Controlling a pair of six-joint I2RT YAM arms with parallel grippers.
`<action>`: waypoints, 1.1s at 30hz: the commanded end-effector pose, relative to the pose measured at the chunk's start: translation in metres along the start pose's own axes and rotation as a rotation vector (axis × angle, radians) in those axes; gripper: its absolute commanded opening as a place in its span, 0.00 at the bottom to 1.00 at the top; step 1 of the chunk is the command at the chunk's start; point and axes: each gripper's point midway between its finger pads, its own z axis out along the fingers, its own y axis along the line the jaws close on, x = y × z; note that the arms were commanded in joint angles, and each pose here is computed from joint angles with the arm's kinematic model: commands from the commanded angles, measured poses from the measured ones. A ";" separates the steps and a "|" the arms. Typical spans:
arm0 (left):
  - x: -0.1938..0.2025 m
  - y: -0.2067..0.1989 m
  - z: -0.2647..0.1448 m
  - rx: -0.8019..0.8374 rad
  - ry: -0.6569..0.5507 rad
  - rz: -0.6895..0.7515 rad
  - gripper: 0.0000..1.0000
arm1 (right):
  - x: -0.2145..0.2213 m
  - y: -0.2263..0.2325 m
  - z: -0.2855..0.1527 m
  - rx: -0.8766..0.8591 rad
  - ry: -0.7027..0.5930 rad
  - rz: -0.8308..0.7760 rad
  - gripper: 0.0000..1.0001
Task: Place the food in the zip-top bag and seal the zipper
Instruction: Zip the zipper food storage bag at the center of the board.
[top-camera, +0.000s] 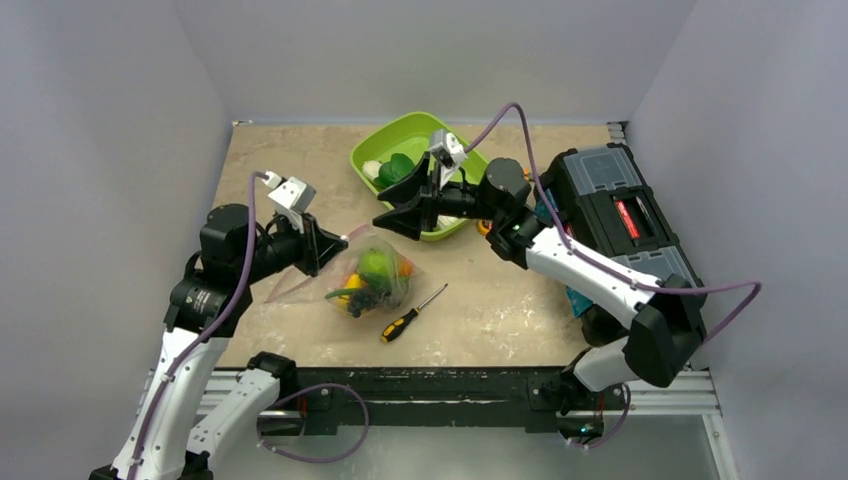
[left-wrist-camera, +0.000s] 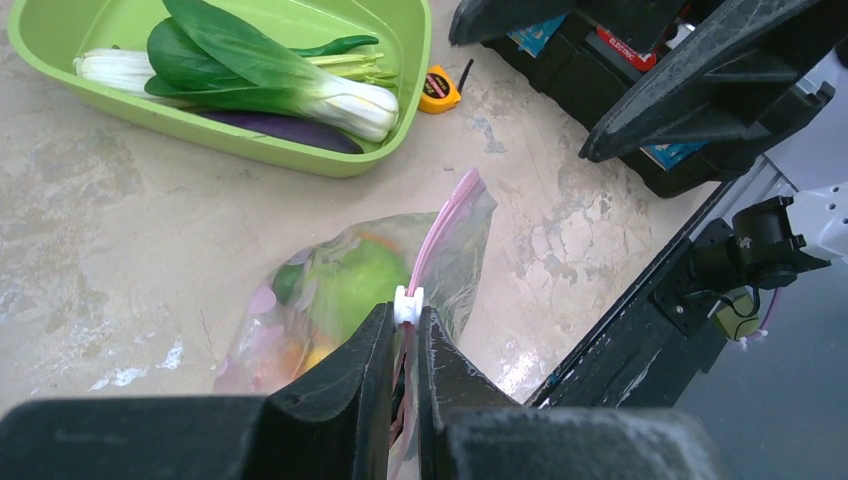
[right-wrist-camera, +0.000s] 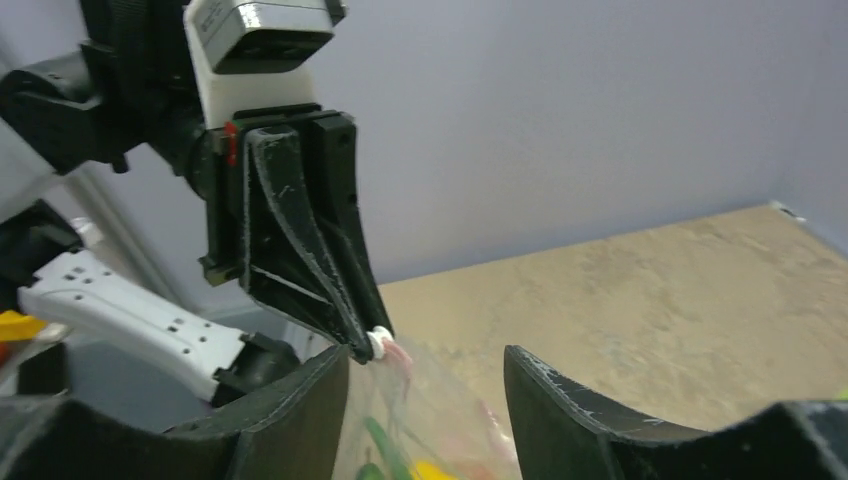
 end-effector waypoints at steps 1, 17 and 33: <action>-0.024 -0.009 -0.003 0.035 -0.070 0.018 0.00 | -0.012 0.044 0.001 -0.284 -0.095 0.129 0.59; -0.026 -0.014 0.001 0.068 -0.083 -0.019 0.00 | 0.007 0.026 0.021 -0.296 -0.235 0.350 0.47; -0.023 -0.015 0.000 0.074 -0.082 -0.018 0.00 | 0.023 0.026 0.040 -0.293 -0.234 0.363 0.13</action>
